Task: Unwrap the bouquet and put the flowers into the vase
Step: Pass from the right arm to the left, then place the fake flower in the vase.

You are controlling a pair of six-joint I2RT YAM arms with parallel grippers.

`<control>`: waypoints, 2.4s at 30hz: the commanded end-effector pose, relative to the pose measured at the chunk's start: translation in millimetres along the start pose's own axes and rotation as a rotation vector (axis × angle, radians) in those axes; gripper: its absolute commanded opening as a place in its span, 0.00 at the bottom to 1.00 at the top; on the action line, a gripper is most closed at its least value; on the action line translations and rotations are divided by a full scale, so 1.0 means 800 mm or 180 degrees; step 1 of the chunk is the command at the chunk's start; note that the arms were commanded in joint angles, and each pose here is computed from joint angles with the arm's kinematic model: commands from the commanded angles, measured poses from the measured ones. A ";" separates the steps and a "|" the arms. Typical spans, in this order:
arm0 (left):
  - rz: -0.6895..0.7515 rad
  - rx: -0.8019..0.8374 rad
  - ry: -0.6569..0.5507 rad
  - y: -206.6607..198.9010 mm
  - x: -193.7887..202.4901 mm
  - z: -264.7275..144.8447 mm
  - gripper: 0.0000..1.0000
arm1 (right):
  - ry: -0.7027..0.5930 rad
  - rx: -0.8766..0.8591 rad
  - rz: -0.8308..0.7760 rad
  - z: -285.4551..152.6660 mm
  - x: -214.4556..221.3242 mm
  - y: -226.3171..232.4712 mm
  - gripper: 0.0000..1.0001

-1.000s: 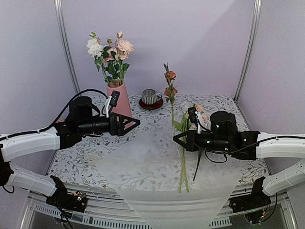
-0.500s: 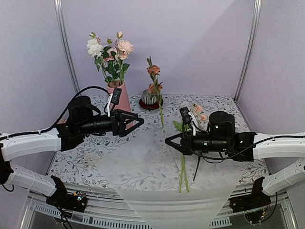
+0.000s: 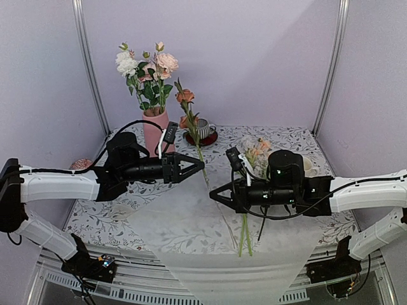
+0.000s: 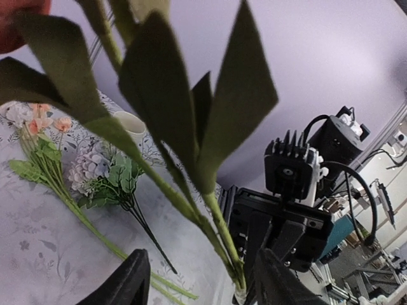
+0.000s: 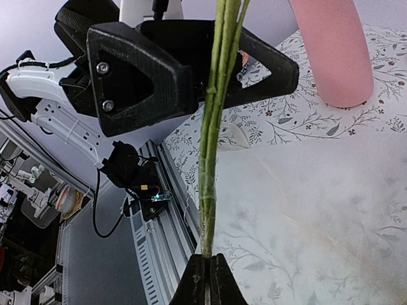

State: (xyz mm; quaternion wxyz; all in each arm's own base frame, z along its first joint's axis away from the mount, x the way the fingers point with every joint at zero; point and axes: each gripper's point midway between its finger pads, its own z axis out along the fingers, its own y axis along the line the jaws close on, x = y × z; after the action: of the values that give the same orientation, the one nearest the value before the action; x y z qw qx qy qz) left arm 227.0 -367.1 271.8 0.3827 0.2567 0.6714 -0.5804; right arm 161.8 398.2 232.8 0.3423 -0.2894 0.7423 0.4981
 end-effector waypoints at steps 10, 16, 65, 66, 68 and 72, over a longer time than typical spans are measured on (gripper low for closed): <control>0.0048 0.0486 -0.0192 -0.041 -0.022 0.008 0.25 | -0.0047 -0.0116 -0.0096 0.010 -0.010 0.013 0.03; 0.0062 0.0488 -0.0186 -0.042 -0.020 0.008 0.00 | -0.0038 0.0032 -0.0045 0.014 -0.004 -0.001 0.07; 0.0140 0.0170 -0.0430 -0.046 -0.046 -0.019 0.00 | 0.0484 0.0147 0.0064 -0.024 0.108 -0.030 0.41; 0.0137 0.0160 -0.0433 -0.045 -0.047 -0.019 0.00 | 0.0501 0.0146 0.0066 -0.024 0.110 -0.030 0.40; 0.0141 0.0152 -0.0434 -0.045 -0.047 -0.019 0.00 | 0.0535 0.0150 0.0070 -0.024 0.116 -0.031 0.36; 0.0131 0.0135 -0.0441 -0.043 -0.047 -0.019 0.00 | 0.0566 0.0183 0.0073 -0.024 0.121 -0.034 0.34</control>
State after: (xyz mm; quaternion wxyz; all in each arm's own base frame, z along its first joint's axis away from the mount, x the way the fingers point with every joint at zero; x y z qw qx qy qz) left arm 219.8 -357.0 321.4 0.4290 0.2385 0.6256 -0.6064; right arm 126.3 364.3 154.8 0.2858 -0.3069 0.7835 0.4586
